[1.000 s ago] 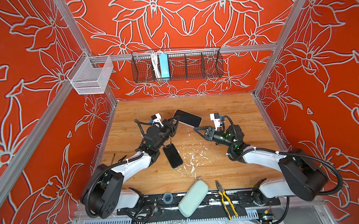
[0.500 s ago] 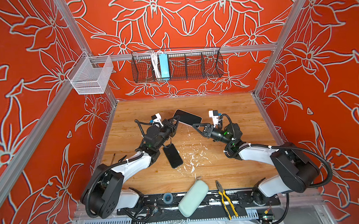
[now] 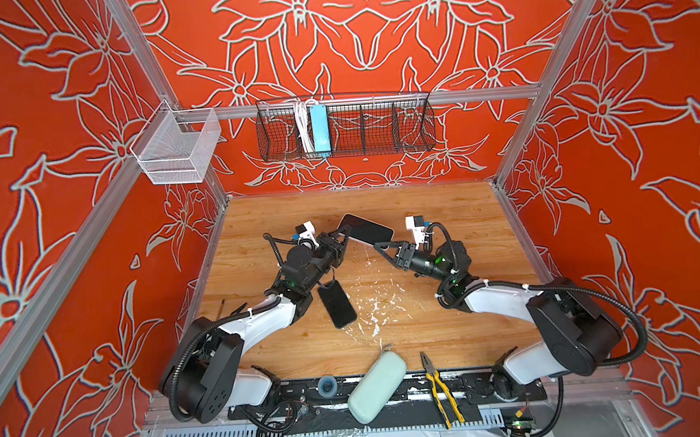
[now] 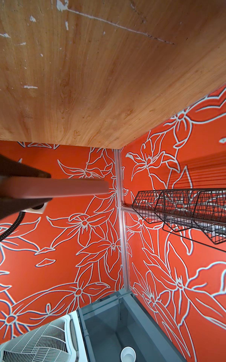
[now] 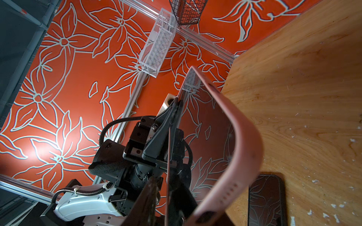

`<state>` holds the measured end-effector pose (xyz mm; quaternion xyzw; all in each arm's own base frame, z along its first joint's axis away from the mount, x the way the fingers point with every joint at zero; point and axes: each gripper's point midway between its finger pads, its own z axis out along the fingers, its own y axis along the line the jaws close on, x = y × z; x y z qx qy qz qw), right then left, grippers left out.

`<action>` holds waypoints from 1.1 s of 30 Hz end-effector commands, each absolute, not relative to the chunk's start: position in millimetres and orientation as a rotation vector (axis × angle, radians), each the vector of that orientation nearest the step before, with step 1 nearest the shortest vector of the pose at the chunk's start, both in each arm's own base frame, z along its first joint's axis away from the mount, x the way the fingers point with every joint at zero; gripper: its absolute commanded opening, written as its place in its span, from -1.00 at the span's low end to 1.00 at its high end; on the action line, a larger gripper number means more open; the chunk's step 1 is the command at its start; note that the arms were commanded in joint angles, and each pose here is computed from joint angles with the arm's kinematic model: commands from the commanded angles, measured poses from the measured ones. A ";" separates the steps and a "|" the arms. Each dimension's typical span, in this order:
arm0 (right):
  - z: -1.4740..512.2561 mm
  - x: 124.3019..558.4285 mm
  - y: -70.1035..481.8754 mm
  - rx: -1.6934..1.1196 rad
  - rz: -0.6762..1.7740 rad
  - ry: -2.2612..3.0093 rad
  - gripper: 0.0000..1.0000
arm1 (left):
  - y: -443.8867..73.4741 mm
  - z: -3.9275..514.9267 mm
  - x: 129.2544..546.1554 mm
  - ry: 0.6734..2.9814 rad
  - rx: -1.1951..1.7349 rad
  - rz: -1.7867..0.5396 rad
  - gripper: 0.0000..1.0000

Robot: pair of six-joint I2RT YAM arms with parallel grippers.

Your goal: Take the phone out of the phone case

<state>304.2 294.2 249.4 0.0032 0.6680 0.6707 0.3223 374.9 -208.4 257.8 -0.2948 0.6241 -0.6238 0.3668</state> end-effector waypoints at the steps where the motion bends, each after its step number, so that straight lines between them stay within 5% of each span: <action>1: 269.1 300.8 296.4 -0.031 1.773 1.700 -0.30 | -211.0 299.7 377.0 1.477 -0.678 -1.670 -1.00; 16: 272.6 299.4 295.7 -0.052 1.739 1.698 -0.66 | -210.3 296.0 376.6 1.485 -0.691 -1.667 -1.00; 33: 251.9 290.4 299.1 -0.273 1.389 1.840 -0.73 | -207.7 292.1 371.1 1.515 -0.831 -1.713 -1.00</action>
